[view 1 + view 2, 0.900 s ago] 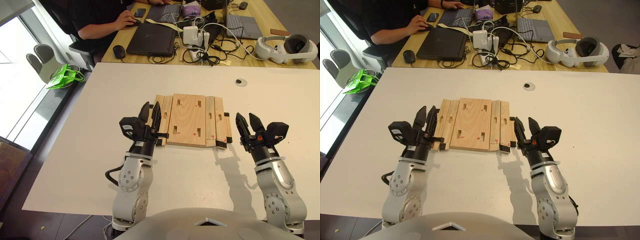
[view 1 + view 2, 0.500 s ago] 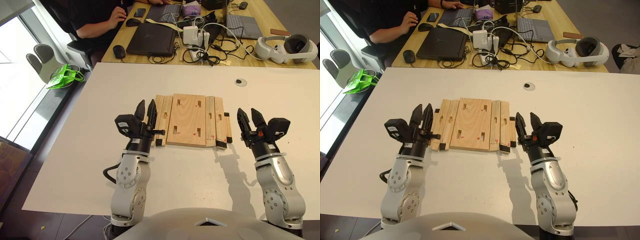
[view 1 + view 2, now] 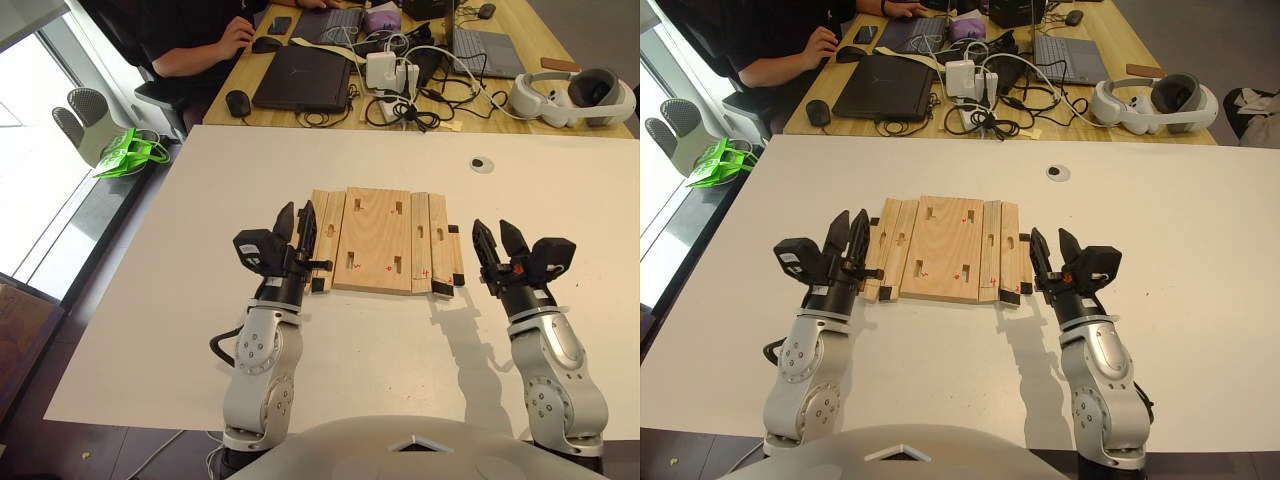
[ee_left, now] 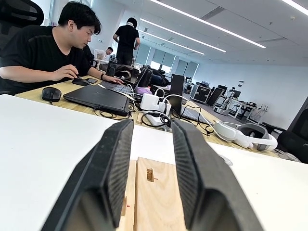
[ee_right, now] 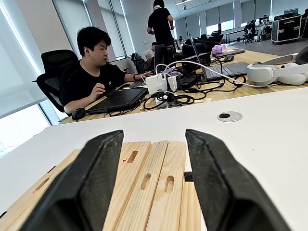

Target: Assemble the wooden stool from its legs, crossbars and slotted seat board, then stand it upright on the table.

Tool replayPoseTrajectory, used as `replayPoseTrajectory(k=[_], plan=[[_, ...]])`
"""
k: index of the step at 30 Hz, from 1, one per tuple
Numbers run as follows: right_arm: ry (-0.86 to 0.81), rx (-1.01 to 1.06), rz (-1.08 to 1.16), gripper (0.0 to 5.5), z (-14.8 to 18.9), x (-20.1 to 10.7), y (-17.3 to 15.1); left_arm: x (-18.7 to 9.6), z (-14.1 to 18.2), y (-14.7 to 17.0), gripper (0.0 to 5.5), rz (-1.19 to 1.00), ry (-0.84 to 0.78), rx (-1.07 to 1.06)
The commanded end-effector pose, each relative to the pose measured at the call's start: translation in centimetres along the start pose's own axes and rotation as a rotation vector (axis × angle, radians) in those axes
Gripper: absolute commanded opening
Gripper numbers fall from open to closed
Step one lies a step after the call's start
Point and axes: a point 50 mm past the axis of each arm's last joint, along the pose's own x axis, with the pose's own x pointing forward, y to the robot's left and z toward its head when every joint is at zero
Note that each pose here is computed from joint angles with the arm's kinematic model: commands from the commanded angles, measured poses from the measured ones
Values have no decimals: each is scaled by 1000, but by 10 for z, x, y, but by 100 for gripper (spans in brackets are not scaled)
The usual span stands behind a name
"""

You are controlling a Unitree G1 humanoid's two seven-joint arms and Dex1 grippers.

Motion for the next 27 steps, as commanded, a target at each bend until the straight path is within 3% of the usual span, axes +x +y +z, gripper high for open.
replayPoseTrajectory(k=[1,21,27], plan=[[-2,6,7,241,3,-2,2,-1,2,-3,143,-3,-4,-4],[4,1,16,241,3,1,0,0,4,-5,143,6,-26,7],[-28,0,-4,241,20,5,0,4,11,-1,143,-8,84,-1]])
